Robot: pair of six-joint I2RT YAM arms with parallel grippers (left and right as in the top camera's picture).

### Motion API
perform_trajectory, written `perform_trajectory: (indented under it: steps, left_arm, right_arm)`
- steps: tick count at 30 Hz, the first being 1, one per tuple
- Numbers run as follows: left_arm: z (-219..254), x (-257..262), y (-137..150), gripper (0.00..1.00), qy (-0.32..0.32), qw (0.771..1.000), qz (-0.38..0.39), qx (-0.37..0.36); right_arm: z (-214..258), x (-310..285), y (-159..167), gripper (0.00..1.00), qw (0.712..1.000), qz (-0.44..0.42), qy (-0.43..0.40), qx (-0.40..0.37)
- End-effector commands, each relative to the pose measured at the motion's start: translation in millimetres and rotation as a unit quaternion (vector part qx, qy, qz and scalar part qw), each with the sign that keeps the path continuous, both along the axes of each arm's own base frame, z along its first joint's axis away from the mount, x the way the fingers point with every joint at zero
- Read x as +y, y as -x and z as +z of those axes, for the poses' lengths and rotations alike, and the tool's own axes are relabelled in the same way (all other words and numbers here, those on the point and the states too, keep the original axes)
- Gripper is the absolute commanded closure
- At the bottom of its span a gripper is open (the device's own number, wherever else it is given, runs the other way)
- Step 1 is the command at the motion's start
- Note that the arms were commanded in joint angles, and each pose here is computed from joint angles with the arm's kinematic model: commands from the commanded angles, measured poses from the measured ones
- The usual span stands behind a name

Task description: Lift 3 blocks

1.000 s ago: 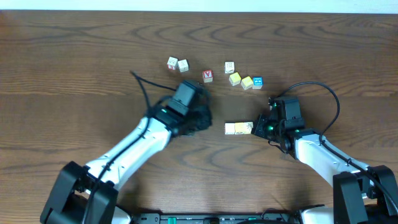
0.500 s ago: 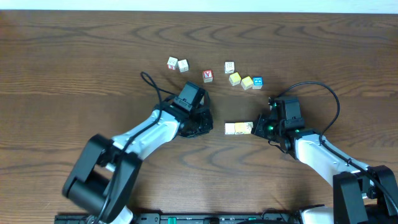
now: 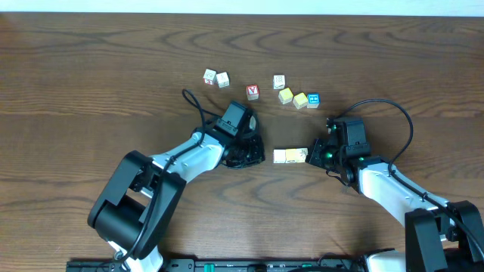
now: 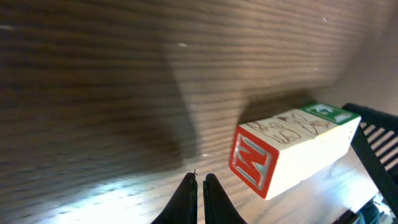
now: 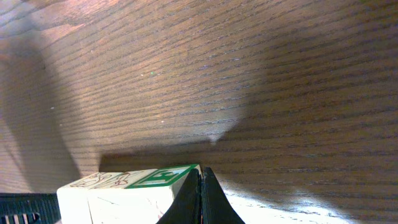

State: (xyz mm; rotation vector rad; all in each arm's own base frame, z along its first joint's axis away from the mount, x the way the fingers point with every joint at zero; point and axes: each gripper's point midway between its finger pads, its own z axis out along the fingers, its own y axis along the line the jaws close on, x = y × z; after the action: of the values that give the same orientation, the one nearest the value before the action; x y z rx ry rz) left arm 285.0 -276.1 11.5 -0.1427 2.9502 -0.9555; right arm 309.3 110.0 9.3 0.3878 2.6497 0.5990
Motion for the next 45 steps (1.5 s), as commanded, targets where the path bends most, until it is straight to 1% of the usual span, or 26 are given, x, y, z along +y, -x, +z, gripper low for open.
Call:
perform_trajectory:
  steps: [1,38,40,45]
  left_arm:
    - [-3.4,-8.5,8.5,0.93,0.007,1.0,-0.023,0.0]
    - [-1.7,-20.4,11.7,0.93,0.008,0.999,-0.04,-0.019]
    - [-2.6,-19.1,10.5,0.93,0.003,0.999,-0.043,-0.026]
    - [-11.1,-5.4,5.9,0.93,-0.037,0.998,-0.026,-0.033]
  right_arm:
    - [-3.0,3.1,3.4,0.99,1.0,0.004,-0.003,0.006]
    - [-3.1,3.1,3.6,0.99,1.0,0.004,-0.003,0.007]
    - [-3.1,3.1,3.6,0.99,1.0,0.004,-0.003,0.007]
    - [-3.2,3.1,3.7,0.99,1.0,0.004,-0.003,0.007]
